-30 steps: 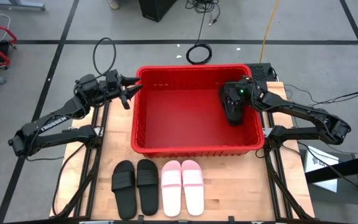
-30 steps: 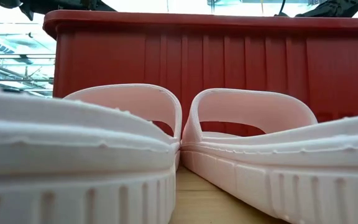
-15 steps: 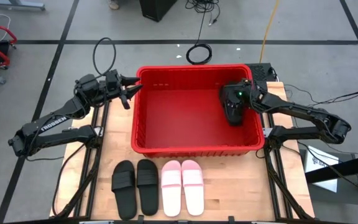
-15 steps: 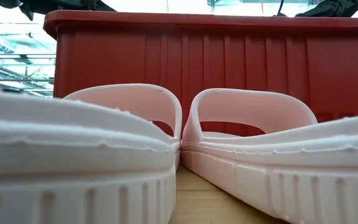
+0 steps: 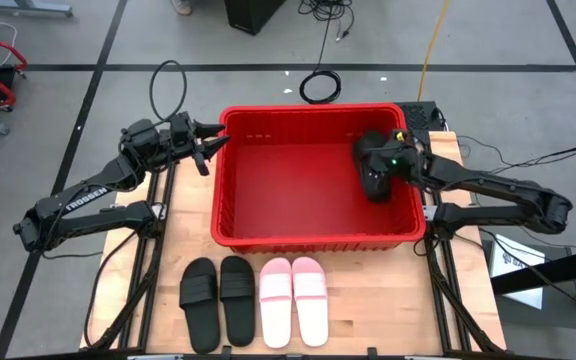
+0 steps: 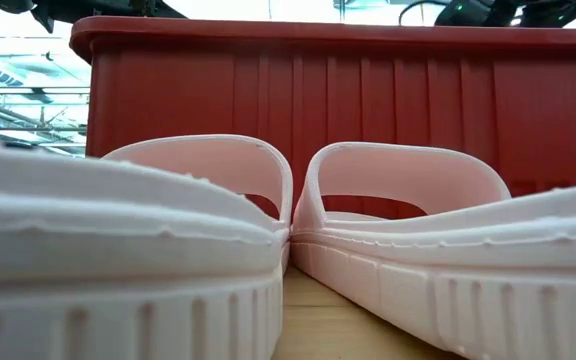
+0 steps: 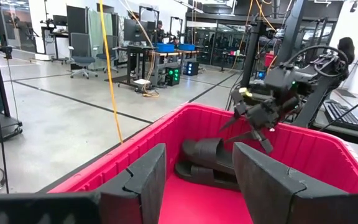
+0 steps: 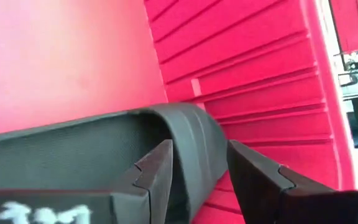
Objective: Pick and place slides into bin
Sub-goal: Put the right black slide into the bin, then put the right pink slide into the bin
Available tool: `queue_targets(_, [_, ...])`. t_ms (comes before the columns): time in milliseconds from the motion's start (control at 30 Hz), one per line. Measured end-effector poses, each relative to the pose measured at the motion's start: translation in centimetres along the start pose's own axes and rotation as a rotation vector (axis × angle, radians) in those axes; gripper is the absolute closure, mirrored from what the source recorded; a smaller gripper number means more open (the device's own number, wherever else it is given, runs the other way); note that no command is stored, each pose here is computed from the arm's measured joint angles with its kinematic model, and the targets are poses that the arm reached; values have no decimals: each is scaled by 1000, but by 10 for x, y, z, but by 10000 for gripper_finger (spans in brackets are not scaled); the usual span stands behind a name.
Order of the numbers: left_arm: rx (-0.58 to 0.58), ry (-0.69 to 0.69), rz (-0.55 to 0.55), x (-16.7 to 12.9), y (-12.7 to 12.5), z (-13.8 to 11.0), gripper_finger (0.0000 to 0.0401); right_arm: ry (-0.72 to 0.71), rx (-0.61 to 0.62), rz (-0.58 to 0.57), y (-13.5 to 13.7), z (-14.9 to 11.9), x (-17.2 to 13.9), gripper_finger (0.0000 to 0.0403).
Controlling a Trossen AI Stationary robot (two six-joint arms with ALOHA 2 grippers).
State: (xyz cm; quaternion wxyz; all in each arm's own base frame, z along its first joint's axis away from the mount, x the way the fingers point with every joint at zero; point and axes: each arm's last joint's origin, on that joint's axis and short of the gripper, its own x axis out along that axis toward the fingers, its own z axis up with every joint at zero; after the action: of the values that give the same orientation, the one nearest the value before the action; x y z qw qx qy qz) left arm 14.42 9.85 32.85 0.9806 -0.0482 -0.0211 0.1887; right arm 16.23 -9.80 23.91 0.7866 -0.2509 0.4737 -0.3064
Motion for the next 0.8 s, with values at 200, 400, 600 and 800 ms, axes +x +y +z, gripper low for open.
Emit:
queue_targets(200, [-1, 5, 1, 0, 0, 0, 215, -16, 21, 24, 4, -2, -12, 260])
queue_targets(400, [-1, 4, 1, 0, 0, 0, 215, -69, 30, 29, 6, 1, -20, 263])
queue_targets(600, [-6, 5, 1, 0, 0, 0, 215, -143, 28, 26, 9, 8, -27, 262])
queue_targets(800, [-3, 5, 0, 0, 0, -1, 215, -231, 46, 18, 11, 16, -34, 265])
